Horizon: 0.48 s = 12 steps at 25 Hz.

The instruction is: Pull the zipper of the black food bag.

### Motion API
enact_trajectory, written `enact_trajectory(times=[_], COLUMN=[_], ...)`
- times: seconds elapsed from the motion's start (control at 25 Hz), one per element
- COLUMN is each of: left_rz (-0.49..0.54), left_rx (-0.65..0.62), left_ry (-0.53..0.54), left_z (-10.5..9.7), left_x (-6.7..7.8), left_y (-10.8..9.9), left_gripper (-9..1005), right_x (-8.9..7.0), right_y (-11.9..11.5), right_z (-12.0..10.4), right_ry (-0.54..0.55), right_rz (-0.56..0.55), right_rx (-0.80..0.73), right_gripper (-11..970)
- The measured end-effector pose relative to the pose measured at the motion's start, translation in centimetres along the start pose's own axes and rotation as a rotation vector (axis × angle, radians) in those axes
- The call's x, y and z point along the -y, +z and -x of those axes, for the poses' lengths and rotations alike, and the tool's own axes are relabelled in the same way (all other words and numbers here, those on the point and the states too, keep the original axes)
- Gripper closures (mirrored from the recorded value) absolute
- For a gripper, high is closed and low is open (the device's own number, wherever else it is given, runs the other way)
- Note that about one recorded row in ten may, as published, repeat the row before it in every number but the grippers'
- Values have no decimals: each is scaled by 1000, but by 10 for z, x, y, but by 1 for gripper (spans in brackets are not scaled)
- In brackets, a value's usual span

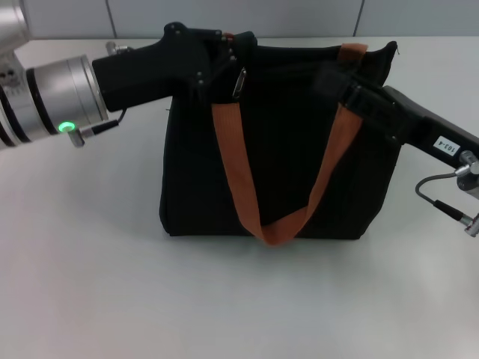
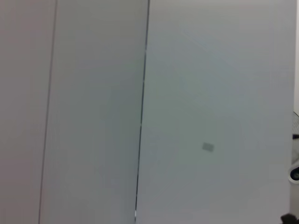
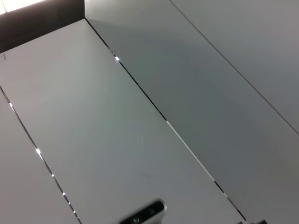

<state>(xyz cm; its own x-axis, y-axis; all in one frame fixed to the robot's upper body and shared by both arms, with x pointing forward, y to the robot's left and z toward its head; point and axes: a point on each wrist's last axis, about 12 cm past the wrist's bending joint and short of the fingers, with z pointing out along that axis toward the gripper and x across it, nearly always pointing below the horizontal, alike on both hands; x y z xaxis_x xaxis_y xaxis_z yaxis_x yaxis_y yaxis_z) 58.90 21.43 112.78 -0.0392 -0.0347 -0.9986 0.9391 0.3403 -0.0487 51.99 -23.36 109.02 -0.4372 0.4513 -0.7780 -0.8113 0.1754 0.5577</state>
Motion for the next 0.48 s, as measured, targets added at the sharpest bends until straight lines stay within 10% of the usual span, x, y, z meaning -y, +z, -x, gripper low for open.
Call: enact_trajectory(times=[0.48], left_rz=[-27], left_rx=[-49], left_ry=[144], left_z=[22], left_x=[-9], left_y=[0], left_gripper=[967], right_x=[4], right_y=[5], right_z=[-2], right_ry=[-9], right_rz=[-16], right_rx=[-58], right_gripper=[548])
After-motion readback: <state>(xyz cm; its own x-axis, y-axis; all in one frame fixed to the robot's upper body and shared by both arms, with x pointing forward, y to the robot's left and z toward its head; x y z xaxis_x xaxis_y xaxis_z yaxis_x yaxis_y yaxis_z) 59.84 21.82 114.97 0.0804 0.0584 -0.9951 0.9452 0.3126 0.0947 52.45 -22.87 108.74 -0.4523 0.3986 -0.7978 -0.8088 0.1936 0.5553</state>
